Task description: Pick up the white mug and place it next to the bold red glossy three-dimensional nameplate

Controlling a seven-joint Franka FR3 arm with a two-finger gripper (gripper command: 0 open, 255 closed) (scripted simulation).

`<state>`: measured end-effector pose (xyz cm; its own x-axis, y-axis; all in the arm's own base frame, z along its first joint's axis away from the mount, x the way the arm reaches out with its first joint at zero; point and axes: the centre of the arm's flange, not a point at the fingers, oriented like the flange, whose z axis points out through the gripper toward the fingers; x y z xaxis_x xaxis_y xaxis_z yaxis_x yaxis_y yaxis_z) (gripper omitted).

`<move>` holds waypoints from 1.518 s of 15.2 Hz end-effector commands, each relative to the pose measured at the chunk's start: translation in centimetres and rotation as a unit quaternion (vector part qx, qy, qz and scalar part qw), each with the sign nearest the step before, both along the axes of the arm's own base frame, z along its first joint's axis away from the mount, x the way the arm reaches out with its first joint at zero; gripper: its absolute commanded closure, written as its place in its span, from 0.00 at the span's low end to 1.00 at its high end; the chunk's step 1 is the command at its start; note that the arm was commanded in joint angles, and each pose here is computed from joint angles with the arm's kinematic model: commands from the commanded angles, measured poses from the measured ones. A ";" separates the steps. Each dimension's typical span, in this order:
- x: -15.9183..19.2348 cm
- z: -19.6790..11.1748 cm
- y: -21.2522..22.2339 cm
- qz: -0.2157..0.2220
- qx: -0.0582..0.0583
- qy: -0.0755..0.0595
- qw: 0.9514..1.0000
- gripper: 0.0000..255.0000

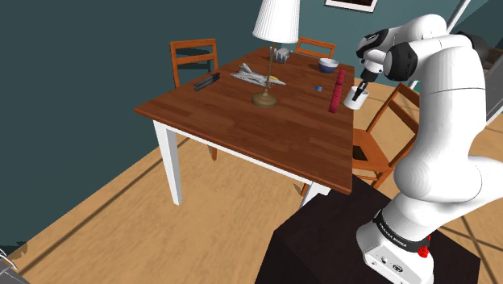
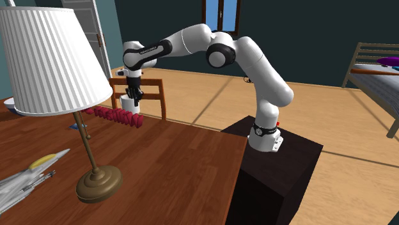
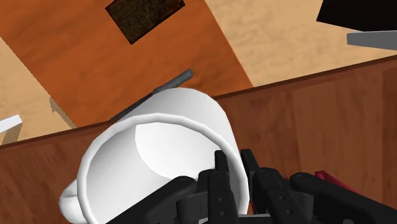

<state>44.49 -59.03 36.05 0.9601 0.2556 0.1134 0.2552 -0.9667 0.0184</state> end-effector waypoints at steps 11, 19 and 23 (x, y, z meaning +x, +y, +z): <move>-0.1 -0.2 0.0 0.000 -0.001 0.000 1.000 0.00; -0.6 4.7 -0.1 0.000 -0.001 0.000 1.000 0.00; -0.6 4.7 -0.1 0.000 -0.001 0.000 1.000 0.00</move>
